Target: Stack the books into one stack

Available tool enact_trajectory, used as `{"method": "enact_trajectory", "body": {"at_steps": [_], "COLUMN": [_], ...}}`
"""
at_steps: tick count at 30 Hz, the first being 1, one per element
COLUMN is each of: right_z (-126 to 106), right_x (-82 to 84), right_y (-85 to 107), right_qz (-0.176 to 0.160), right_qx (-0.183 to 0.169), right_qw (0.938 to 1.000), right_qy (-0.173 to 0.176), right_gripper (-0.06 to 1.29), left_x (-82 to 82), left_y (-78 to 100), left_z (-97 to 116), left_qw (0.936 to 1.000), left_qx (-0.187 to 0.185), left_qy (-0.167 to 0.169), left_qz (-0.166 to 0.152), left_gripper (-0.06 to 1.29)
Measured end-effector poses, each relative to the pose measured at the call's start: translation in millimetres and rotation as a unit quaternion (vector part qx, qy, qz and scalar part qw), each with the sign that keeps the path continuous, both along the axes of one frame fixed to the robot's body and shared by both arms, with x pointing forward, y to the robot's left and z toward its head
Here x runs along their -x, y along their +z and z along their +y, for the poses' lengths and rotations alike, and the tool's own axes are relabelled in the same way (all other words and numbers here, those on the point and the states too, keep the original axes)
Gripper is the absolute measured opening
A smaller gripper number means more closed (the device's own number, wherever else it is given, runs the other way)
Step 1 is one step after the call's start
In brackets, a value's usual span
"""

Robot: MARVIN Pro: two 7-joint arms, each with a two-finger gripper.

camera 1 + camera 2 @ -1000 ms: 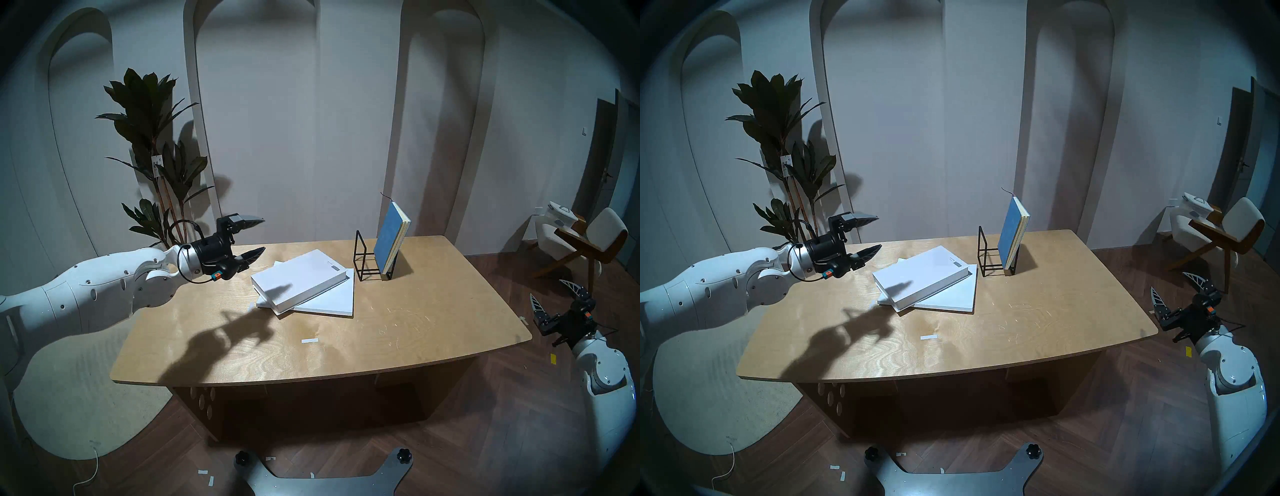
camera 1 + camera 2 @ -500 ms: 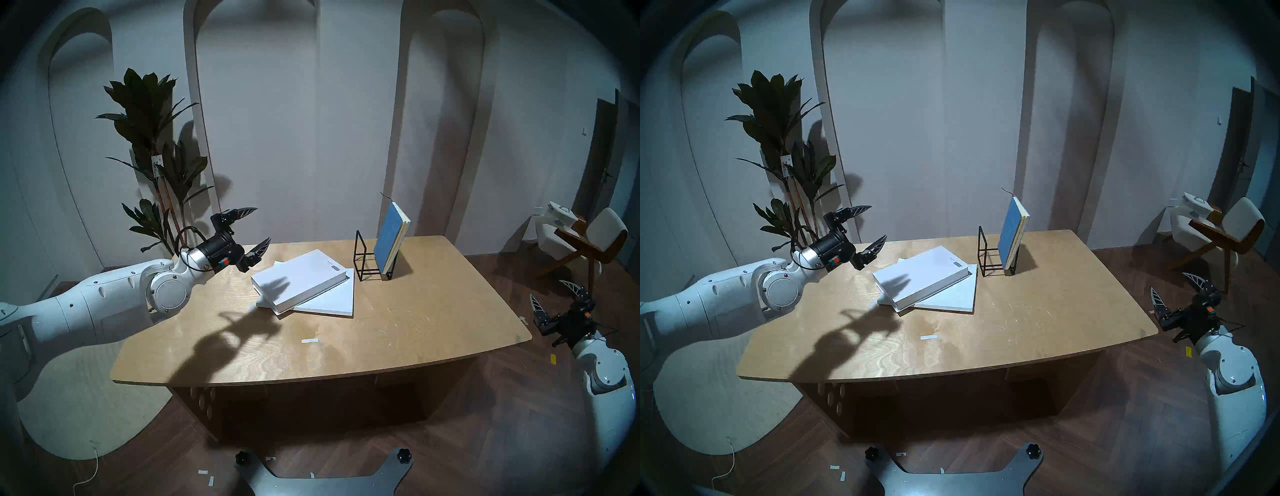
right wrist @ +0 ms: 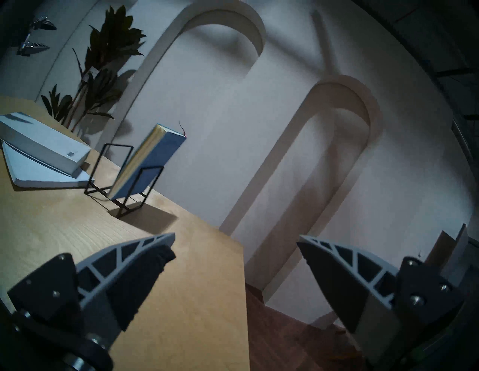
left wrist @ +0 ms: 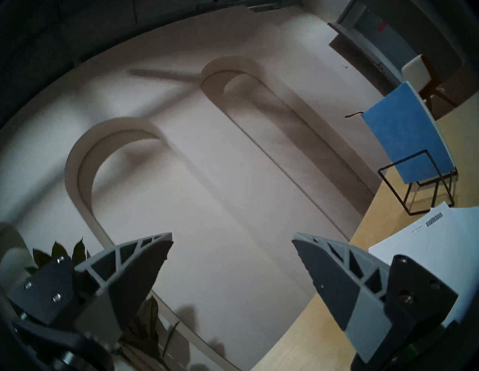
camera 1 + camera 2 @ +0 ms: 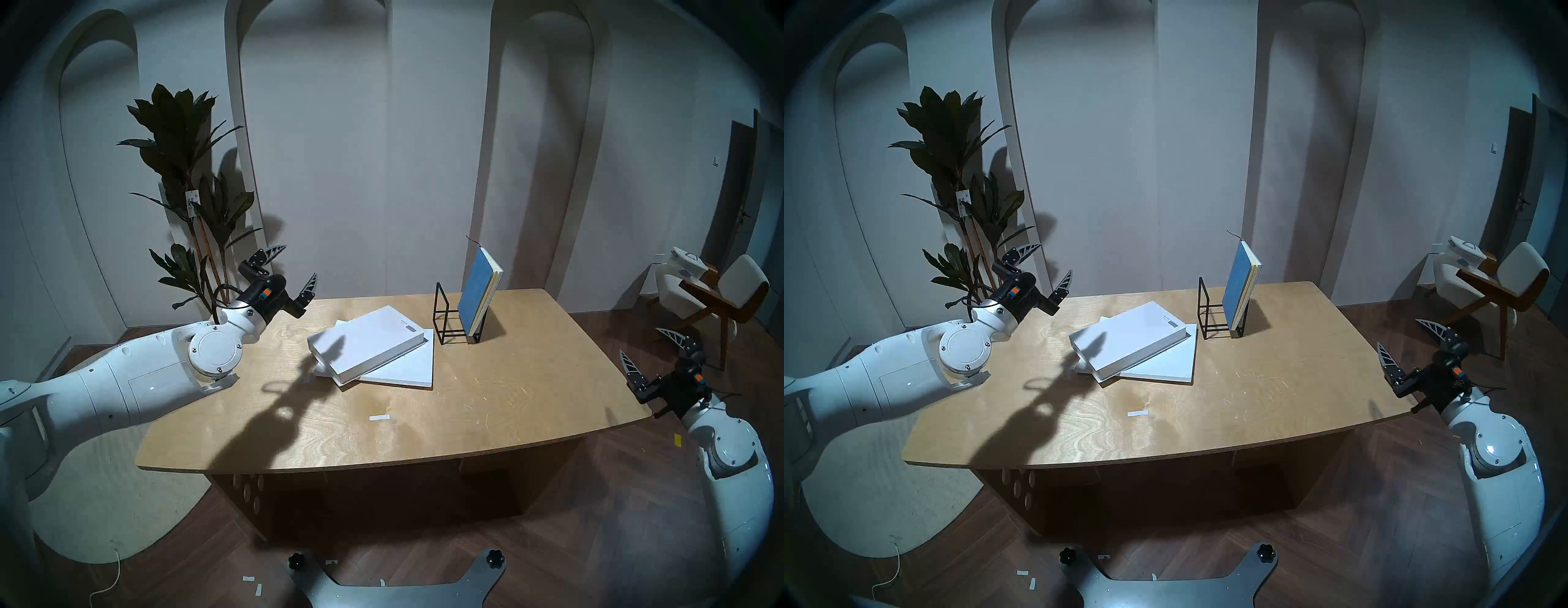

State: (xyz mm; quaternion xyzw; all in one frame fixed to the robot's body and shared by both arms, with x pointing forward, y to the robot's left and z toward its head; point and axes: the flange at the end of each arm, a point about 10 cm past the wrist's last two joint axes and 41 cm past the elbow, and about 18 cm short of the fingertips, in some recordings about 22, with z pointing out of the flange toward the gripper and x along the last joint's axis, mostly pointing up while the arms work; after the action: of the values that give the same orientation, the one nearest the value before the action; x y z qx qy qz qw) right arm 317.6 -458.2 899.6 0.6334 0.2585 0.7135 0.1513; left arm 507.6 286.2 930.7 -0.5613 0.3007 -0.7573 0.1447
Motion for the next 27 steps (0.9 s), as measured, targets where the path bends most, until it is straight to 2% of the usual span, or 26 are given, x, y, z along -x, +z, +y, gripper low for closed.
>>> {"method": "enact_trajectory", "body": {"at_steps": [6,10,13,16,22,27], "right_z": [22.4,34.3,40.0,41.8,37.9,43.8], "right_x": [-16.6,-29.6,-38.2,-47.4,-60.4,-72.5], "right_y": [9.6,12.8,13.1,9.4,-8.3,-10.9], "right_qz": [-0.016,-0.016,-0.012,-0.006,0.018,0.010], "right_qx": [0.009,0.011,0.011,0.015,0.028,0.027], "right_qw": [0.9996,0.9996,0.9997,0.9998,0.9994,0.9996], "right_qy": [0.022,0.021,0.016,0.011,0.006,0.005], "right_gripper": [1.27,1.27,1.27,1.27,1.27,1.27], "left_x": [-0.3,-1.0,-2.0,-2.1,-1.0,0.3], "left_y": [-5.8,-8.3,-7.0,-5.1,-1.1,2.3], "left_z": [3.6,6.9,12.0,18.3,26.3,33.5], "left_qw": [0.9952,0.9856,0.9788,0.9721,0.9644,0.9592], "left_qx": [0.075,0.124,0.145,0.158,0.172,0.179], "left_qy": [0.040,0.073,0.096,0.118,0.140,0.156], "left_qz": [0.048,0.088,0.108,0.127,0.145,0.153], "left_gripper": [1.21,1.21,1.21,1.21,1.21,1.21]}}
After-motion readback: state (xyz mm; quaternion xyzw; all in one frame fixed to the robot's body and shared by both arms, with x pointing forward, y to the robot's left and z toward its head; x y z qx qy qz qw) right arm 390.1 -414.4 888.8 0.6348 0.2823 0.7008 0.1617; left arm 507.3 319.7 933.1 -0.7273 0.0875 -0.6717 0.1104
